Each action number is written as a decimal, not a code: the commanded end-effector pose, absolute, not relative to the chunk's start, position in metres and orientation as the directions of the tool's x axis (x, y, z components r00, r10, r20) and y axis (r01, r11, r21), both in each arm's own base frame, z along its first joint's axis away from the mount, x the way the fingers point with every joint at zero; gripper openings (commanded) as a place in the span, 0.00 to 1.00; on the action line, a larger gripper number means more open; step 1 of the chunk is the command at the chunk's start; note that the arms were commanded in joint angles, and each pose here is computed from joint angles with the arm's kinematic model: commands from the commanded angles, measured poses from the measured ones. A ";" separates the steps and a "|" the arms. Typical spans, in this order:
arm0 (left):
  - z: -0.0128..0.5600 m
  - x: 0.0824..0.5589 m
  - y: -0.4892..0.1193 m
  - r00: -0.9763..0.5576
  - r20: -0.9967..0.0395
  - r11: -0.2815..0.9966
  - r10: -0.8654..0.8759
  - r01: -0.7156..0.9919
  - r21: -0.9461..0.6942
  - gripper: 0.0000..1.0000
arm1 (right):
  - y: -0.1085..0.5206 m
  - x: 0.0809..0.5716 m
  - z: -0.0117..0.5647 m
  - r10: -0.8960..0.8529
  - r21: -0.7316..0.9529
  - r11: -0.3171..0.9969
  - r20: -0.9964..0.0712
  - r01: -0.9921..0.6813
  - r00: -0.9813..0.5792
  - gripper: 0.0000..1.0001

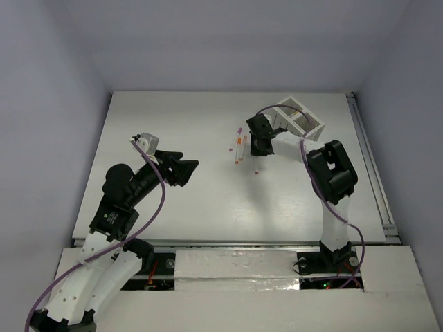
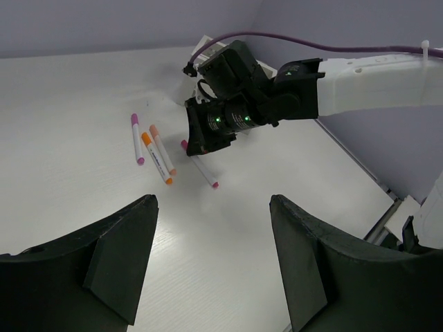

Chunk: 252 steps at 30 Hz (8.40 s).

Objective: Sort the stationery into containers
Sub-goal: Pick up the pen from the center of the board, then place the pen in the storage box, then pick up the pen from the center of the board, then place the pen in the storage box, then pick up the pen from the center of the board.

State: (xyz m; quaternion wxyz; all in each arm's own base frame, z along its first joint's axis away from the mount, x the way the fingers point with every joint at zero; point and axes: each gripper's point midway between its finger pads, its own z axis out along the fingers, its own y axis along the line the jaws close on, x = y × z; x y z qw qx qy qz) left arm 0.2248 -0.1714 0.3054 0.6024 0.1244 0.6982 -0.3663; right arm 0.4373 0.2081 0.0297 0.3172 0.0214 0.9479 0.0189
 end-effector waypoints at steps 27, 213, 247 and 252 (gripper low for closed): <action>0.310 0.228 -0.170 -0.208 -0.941 0.710 -0.266 0.618 -0.337 0.63 | 0.077 0.588 0.330 0.138 0.125 0.970 -0.989 0.207 -0.050 0.01; 0.310 0.230 -0.169 -0.201 -0.942 0.705 -0.269 0.625 -0.334 0.33 | 0.288 0.464 0.065 -0.003 0.181 0.961 -0.748 -0.209 -0.664 0.40; 0.311 0.228 -0.168 -0.197 -0.943 0.703 -0.268 0.629 -0.331 0.34 | 0.247 0.479 0.093 -0.033 -0.007 0.999 -0.770 -0.044 -0.637 0.00; 0.306 0.230 -0.169 -0.211 -0.942 0.703 -0.262 0.627 -0.336 0.34 | 0.223 0.498 0.190 0.064 0.068 0.998 -0.902 0.005 -0.426 0.00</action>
